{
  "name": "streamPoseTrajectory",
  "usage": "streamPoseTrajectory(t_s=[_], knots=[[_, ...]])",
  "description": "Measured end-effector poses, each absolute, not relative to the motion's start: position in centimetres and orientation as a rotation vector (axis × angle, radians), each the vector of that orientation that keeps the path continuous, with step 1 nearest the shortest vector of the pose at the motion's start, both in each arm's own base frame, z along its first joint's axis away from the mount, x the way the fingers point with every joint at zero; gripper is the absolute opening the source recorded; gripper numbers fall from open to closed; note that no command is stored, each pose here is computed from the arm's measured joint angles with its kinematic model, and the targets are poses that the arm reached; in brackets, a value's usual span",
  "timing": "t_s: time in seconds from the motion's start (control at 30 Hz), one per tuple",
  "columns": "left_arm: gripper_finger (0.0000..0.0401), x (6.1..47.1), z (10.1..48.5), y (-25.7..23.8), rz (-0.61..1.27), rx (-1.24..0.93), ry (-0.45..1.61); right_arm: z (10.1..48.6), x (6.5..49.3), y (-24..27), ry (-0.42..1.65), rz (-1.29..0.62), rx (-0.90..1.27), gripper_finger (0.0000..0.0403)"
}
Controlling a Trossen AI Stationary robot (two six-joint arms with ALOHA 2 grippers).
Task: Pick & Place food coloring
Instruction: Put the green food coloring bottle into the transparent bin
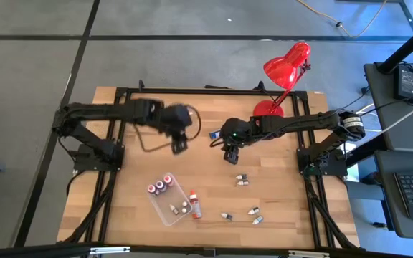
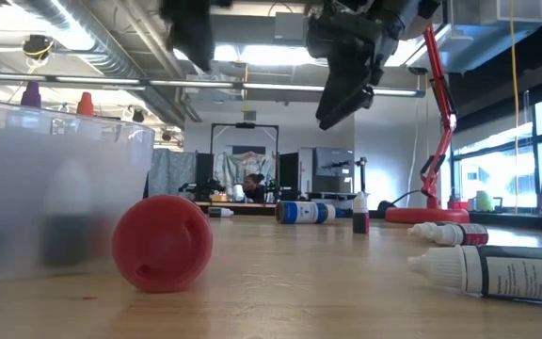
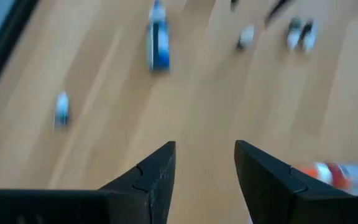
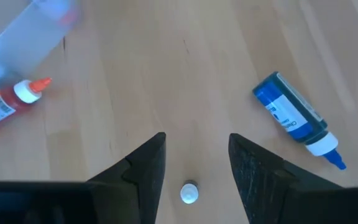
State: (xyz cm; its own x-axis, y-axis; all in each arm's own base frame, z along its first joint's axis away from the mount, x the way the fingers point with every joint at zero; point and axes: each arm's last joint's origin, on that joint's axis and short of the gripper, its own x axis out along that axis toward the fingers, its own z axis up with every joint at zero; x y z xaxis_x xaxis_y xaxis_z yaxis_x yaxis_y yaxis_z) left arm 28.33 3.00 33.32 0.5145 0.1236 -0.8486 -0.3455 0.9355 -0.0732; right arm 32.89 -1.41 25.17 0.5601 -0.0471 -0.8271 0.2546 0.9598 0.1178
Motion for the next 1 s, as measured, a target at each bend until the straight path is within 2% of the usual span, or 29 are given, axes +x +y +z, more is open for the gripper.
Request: streamPoseTrajectory(t_s=[0.1, 0.27, 0.5, 1.0], knots=[[0.0157, 29.1, 31.5, 6.6, 0.193, -0.18, 0.859, 25.2, 32.9, -1.4, 0.96, -0.194, 0.261, 0.0177], [0.0162, 29.5, 28.4, 11.1, 0.241, -0.046, 0.704, 25.2, 32.9, -1.4, 0.961, -0.211, 0.292, 0.0177], [0.0163, 27.7, 24.0, 15.1, 0.375, -0.117, 0.817, 25.1, 32.8, -1.4, 0.963, -0.221, 0.291, 0.0177], [0.0163, 28.7, 16.2, 19.1, 0.403, -0.179, 0.936, 25.1, 32.8, -1.7, 0.949, -0.292, 0.252, 0.0177]])
